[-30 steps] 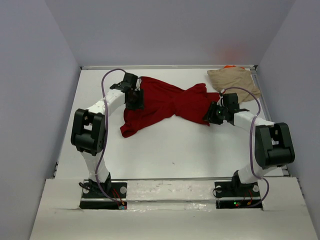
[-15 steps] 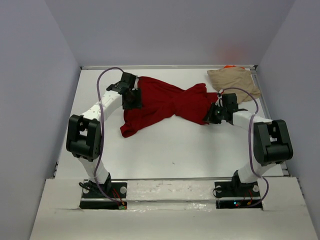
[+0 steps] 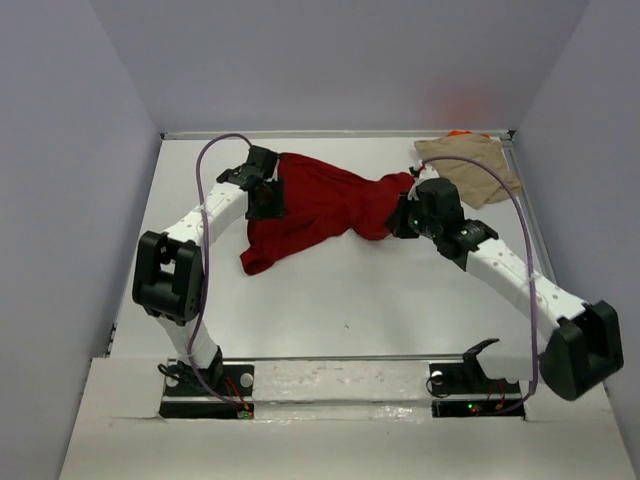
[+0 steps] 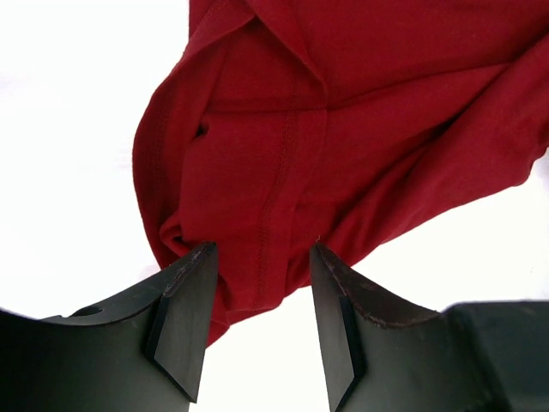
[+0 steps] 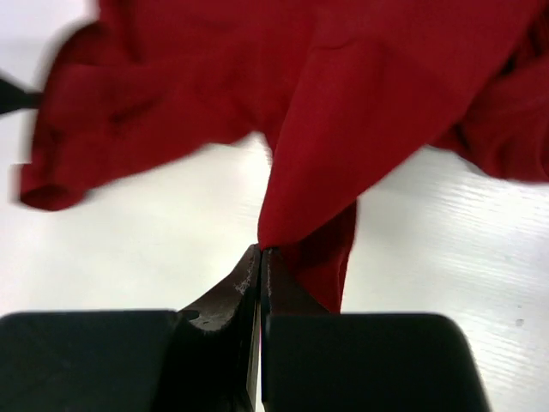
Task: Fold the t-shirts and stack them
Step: Flatten the tshirt out
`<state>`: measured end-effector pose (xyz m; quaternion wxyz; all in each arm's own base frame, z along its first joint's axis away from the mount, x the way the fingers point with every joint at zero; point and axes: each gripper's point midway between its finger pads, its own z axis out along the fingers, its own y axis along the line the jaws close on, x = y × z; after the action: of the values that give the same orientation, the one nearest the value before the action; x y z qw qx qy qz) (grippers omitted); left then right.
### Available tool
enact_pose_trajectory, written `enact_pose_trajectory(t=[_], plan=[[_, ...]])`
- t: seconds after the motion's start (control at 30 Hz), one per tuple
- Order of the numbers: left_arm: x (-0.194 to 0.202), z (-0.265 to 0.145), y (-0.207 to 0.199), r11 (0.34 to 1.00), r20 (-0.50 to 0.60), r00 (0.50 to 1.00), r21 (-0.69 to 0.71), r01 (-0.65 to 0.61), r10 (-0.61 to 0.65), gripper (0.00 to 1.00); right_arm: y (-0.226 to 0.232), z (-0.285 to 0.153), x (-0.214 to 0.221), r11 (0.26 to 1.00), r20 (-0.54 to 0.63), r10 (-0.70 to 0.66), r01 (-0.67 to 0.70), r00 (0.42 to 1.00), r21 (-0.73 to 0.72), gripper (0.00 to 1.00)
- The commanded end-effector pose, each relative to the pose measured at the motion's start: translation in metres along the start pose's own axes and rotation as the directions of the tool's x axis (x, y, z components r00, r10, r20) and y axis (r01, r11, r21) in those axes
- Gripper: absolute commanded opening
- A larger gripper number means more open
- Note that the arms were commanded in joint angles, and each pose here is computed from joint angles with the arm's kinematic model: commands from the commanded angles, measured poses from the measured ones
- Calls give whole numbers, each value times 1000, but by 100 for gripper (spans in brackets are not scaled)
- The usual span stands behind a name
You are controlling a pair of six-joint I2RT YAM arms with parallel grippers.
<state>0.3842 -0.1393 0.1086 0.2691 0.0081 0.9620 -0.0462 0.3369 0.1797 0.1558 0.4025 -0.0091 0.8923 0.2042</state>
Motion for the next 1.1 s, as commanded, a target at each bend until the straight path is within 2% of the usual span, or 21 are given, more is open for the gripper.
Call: enact_pose_trajectory(t=[0.0,0.07,0.2,0.4,0.47,0.5,0.57,0.6,0.63,0.67,0.7,0.73,0.77,0.87,1.07], plan=[[-13,-29,0,1000,79,997,-13,-8,9,57,26,-71,-37,997,180,1,-14,984,71,0],[-10,-28,-3,1000,75,997,-4,-14,14,57,29,-96,-43,996,223,22,-42,975,84,0],[-7,-33,-12,999,78,996,13,-36,35,57,14,-120,-22,982,181,47,-79,982,173,0],[-6,-47,-19,998,89,994,11,-64,63,57,-4,-131,17,955,97,99,-122,990,269,0],[-4,-51,-18,997,91,993,3,-73,72,57,-3,-142,15,942,129,137,-169,982,291,0],[-3,-54,-17,997,91,993,-3,-77,76,57,2,-148,26,945,92,116,-139,989,296,0],[-5,-60,-18,997,101,992,0,-76,76,57,16,-155,26,935,106,134,-161,985,315,0],[-7,-62,-17,997,106,991,-2,-77,77,57,14,-160,38,925,65,93,-111,994,363,0],[-8,-64,-16,997,112,991,-10,-77,77,57,28,-165,46,925,88,82,-109,993,364,0],[-10,-66,-16,997,118,990,-13,-80,81,57,26,-167,55,892,37,16,-31,999,451,0],[-11,-67,-16,997,118,990,-14,-78,79,57,32,-168,62,881,28,-5,-9,1000,473,0],[-11,-68,-16,997,119,990,-13,-80,81,57,49,-170,71,889,57,8,-34,998,457,0],[-11,-69,-17,996,121,989,-12,-85,85,57,56,-169,77,887,35,-27,8,999,462,0],[-9,-75,-19,996,129,988,-1,-91,90,57,73,-160,101,894,5,15,-16,1000,447,0],[-4,-81,-15,996,137,986,3,-93,91,57,36,-160,136,879,-33,95,-69,995,471,0]])
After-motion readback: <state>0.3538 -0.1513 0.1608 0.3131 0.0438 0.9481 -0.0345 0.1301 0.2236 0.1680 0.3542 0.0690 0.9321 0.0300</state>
